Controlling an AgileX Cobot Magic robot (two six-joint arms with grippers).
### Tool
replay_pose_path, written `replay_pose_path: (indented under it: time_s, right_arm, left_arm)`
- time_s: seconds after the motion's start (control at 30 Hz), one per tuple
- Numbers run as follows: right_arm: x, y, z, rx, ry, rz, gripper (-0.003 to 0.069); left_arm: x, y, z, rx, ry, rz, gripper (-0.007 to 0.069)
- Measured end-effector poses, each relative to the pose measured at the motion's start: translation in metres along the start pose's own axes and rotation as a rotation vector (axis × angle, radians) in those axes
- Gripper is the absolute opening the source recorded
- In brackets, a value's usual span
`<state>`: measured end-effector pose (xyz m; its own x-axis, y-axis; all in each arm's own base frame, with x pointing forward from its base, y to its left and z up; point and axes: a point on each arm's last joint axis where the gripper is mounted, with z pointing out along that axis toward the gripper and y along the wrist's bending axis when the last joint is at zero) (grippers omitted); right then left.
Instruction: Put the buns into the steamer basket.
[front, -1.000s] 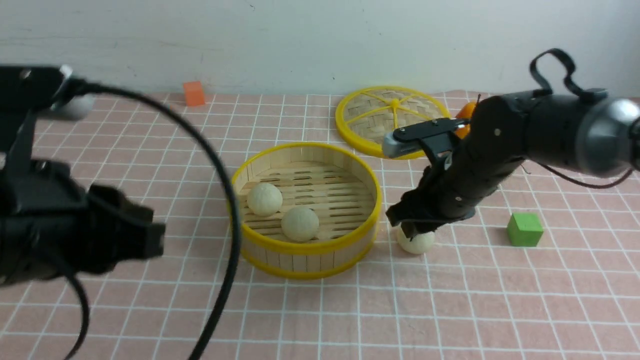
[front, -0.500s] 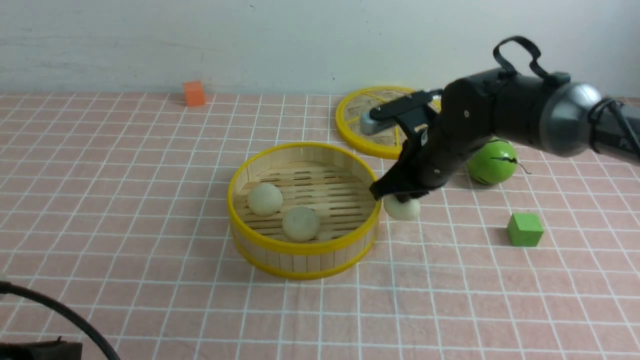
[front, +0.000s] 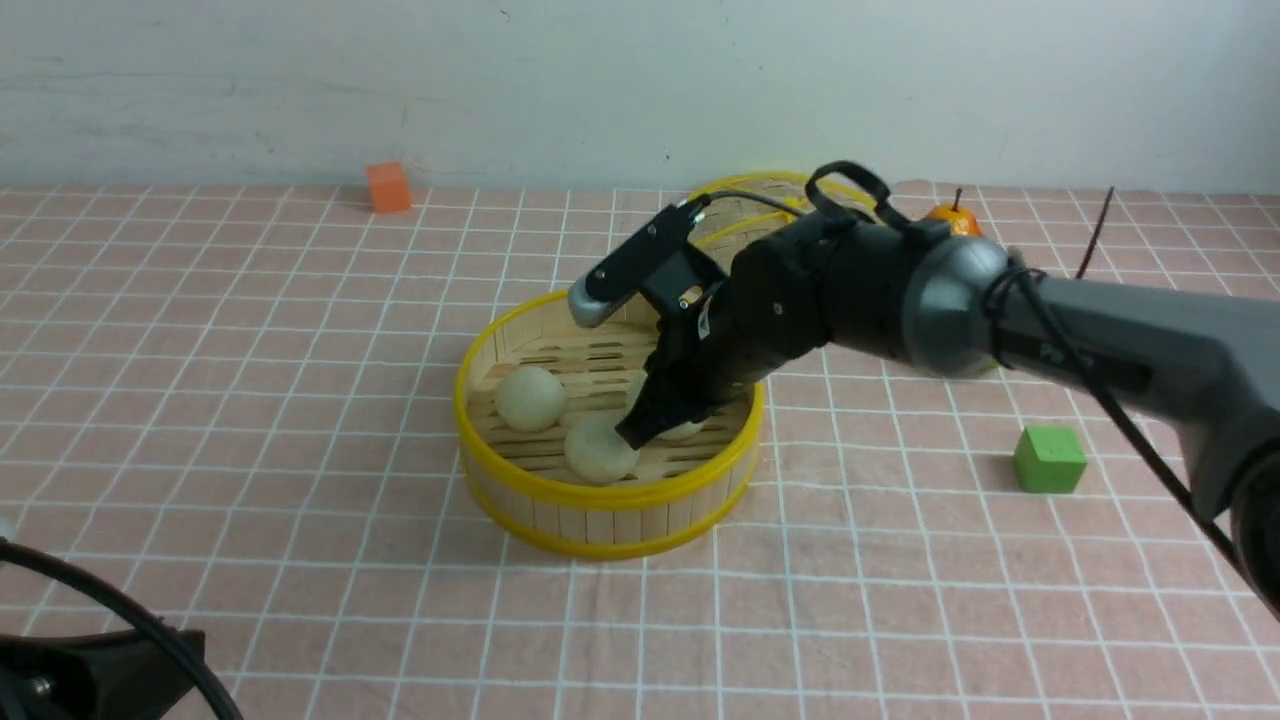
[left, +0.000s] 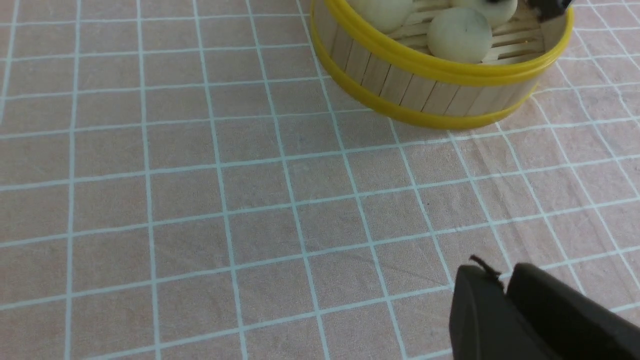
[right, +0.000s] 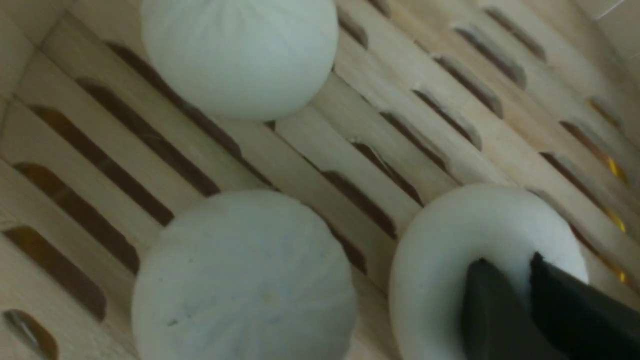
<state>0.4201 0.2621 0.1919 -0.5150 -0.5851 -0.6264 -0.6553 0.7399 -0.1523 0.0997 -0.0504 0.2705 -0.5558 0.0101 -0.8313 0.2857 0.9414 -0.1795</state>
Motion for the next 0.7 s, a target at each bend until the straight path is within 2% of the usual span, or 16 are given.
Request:
replay_pose_path:
  time_s: [0.07, 0.1, 0.13, 0.17, 0.23, 0.33, 0.37, 0.43, 0.47, 0.5, 0.57, 0.63, 0.7]
  right_arm:
    - [-0.003, 0.000, -0.003, 0.002, -0.014, -0.001, 0.0182]
    - [-0.004, 0.000, -0.005, 0.001, -0.019, 0.003, 0.0248]
    - [-0.005, 0.000, -0.006, 0.002, -0.019, 0.003, 0.0258]
    - [-0.006, -0.001, -0.011, -0.001, -0.015, 0.006, 0.0334]
    - [-0.011, -0.001, -0.024, -0.002, -0.012, 0.007, 0.0410]
    - [-0.021, -0.001, -0.058, -0.007, -0.017, 0.007, 0.0479]
    - [-0.029, -0.002, -0.087, -0.006, -0.031, 0.005, 0.0494]
    - [-0.036, -0.003, -0.133, -0.009, -0.032, 0.005, 0.0485]
    - [-0.037, -0.003, -0.139, -0.009, -0.032, 0.005, 0.0482]
    - [-0.036, -0.005, -0.195, -0.011, -0.018, 0.021, 0.0430]
    - [-0.030, -0.006, -0.242, -0.009, -0.006, 0.051, 0.0360]
    - [-0.015, -0.006, -0.285, -0.004, 0.001, 0.096, 0.0244]
    - [-0.005, -0.004, -0.302, -0.005, 0.003, 0.112, 0.0179]
  left_arm:
    - [0.000, 0.000, 0.000, -0.001, 0.001, 0.000, 0.0076]
    - [0.000, 0.000, 0.000, -0.001, 0.001, 0.000, 0.0076]
    - [0.000, 0.000, 0.000, -0.001, 0.001, 0.000, 0.0076]
    - [0.000, 0.000, 0.000, -0.001, 0.002, 0.000, 0.0076]
    - [0.000, 0.000, 0.000, -0.003, 0.004, 0.000, 0.0076]
    - [0.000, 0.000, 0.000, -0.004, 0.005, 0.000, 0.0080]
    - [0.000, 0.000, 0.000, -0.004, 0.005, 0.000, 0.0081]
    - [0.001, 0.000, 0.000, -0.004, 0.006, 0.000, 0.0083]
    - [0.001, 0.000, 0.000, -0.004, 0.006, 0.000, 0.0083]
    - [0.001, 0.000, 0.000, -0.005, 0.007, 0.000, 0.0086]
    - [0.001, 0.000, 0.000, -0.005, 0.007, 0.000, 0.0089]
    - [0.001, 0.000, 0.000, -0.005, 0.007, 0.000, 0.0091]
    - [0.001, 0.000, 0.000, -0.005, 0.007, 0.000, 0.0092]
